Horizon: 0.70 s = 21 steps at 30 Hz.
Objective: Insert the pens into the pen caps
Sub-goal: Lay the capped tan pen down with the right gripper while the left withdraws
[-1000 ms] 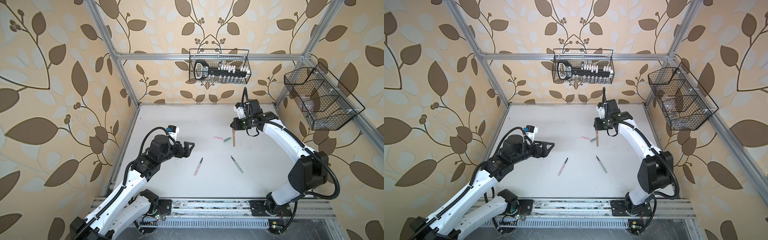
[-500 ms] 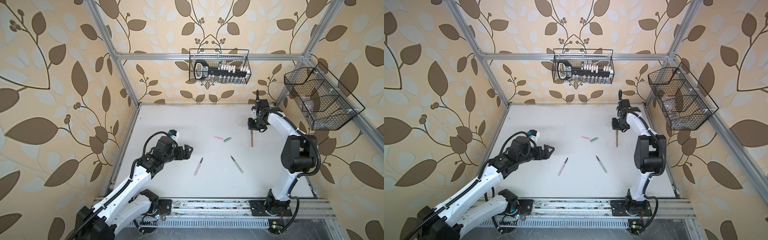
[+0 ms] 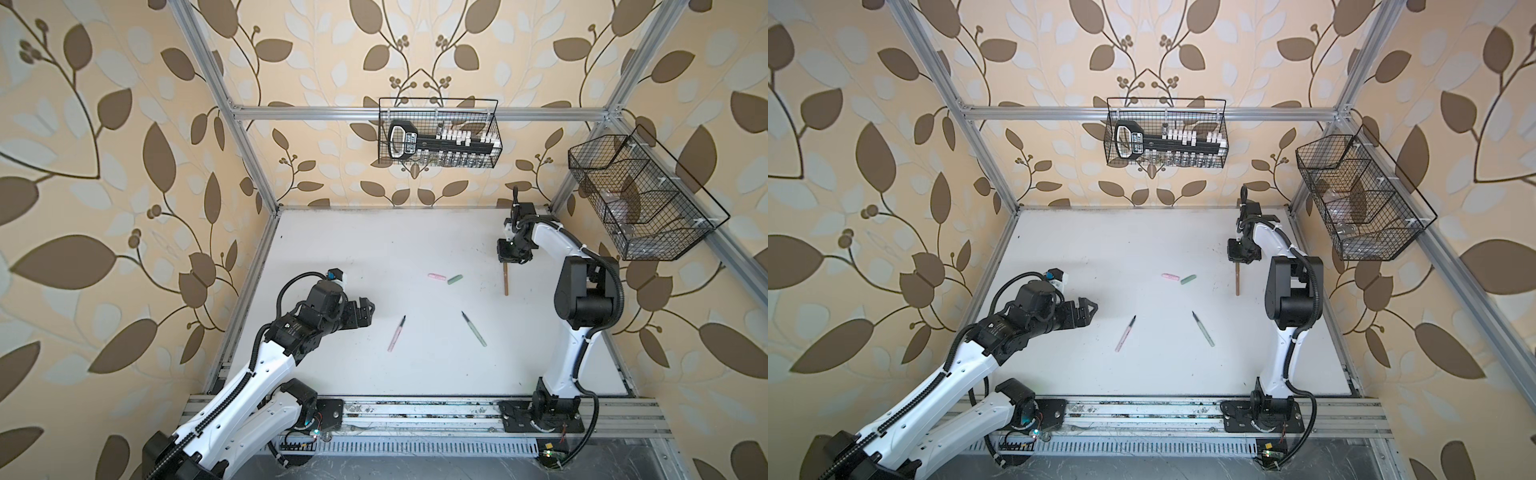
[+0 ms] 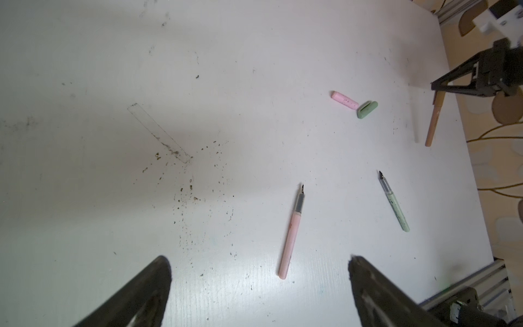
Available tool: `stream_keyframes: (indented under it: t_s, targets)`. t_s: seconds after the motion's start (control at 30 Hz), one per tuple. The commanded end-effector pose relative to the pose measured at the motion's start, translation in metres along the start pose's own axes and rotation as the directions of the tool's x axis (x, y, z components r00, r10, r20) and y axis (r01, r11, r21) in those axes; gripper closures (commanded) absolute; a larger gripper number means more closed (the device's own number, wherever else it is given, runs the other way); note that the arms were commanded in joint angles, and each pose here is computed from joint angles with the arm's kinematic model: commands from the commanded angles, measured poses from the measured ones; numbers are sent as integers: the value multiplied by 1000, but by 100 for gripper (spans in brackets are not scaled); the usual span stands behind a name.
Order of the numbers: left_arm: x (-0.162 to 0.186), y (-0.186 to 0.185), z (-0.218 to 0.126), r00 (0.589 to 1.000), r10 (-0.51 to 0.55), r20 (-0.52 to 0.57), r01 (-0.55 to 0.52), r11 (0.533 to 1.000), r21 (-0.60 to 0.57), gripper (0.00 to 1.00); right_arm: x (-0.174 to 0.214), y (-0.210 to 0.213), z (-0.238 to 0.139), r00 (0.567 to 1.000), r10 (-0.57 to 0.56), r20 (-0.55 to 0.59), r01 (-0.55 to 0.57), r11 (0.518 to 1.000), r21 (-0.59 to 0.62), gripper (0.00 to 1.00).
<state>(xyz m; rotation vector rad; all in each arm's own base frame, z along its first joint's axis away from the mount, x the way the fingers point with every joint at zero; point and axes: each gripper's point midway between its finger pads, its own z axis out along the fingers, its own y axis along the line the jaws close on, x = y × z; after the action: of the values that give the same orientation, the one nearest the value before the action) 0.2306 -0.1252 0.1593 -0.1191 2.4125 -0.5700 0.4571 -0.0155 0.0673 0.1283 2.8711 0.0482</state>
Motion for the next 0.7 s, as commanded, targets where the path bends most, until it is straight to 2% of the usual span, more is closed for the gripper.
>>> stream_keyframes:
  t_s: [0.0,0.13,0.3,0.53,0.67]
  targets:
    - [3,6,-3,1000,-26,-1,26,999,-30,1,-7,-1,7,1000,-24,3,24,1000,-3,100]
    - [11,-1,3,998,-17,-53,17,1000,0,1,-9,2,16,1000,-17,15,18,1000,-13,100]
    - [27,1,14,994,-3,-111,-1,999,-32,1,-9,2,26,1000,-21,9,21,1000,-13,94]
    - [39,-5,22,992,19,-128,-22,1000,-18,1,-10,2,31,999,-38,6,38,999,-11,90]
    - [44,-5,28,989,30,-145,-34,999,-23,1,-14,2,25,999,-43,27,43,999,3,84]
